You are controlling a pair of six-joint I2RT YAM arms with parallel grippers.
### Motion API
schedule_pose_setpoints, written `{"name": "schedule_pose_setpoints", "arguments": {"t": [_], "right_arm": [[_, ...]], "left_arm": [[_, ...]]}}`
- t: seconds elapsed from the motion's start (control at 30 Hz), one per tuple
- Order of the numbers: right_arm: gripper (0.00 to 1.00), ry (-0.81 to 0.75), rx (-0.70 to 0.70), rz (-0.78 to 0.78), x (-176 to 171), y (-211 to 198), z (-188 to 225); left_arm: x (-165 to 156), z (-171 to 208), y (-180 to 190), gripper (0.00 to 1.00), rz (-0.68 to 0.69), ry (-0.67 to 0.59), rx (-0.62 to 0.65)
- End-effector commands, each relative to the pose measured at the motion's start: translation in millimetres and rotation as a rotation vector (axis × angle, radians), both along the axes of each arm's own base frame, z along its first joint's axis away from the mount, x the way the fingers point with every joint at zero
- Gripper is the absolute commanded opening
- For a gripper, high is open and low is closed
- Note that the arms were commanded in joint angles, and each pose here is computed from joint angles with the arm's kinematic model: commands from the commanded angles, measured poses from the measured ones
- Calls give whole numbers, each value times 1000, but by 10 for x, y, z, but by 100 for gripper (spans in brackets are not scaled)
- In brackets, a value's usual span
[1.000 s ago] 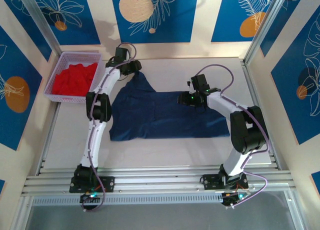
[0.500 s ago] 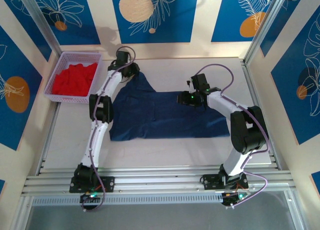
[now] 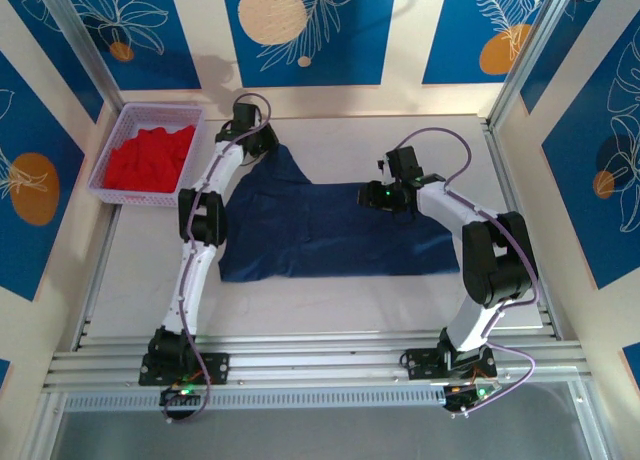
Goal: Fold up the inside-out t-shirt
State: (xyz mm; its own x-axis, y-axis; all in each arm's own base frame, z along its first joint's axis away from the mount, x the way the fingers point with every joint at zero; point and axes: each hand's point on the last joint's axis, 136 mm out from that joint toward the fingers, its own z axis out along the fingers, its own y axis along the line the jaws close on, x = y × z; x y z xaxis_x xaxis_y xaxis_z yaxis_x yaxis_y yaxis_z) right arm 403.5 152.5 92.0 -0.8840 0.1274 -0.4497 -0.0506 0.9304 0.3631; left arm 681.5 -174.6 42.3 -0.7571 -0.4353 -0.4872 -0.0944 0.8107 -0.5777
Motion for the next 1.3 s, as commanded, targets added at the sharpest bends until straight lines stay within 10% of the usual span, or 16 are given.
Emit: {"name": "schedule_pose_setpoints", "arguments": {"t": [0.0,0.53,1.27], "right_arm": [[52,-6,-10,-69,125,-163,91],[50,133,-38,-568,607,-1723,-168],[50,263,-178,-629,1074,-2160,-576]], "left_arm": [[73,142,21,0,-15,-48,-20],[44,907,5,0,-59,-146,-85],[-287,1237,-162,0,-157,-131,-95]]}}
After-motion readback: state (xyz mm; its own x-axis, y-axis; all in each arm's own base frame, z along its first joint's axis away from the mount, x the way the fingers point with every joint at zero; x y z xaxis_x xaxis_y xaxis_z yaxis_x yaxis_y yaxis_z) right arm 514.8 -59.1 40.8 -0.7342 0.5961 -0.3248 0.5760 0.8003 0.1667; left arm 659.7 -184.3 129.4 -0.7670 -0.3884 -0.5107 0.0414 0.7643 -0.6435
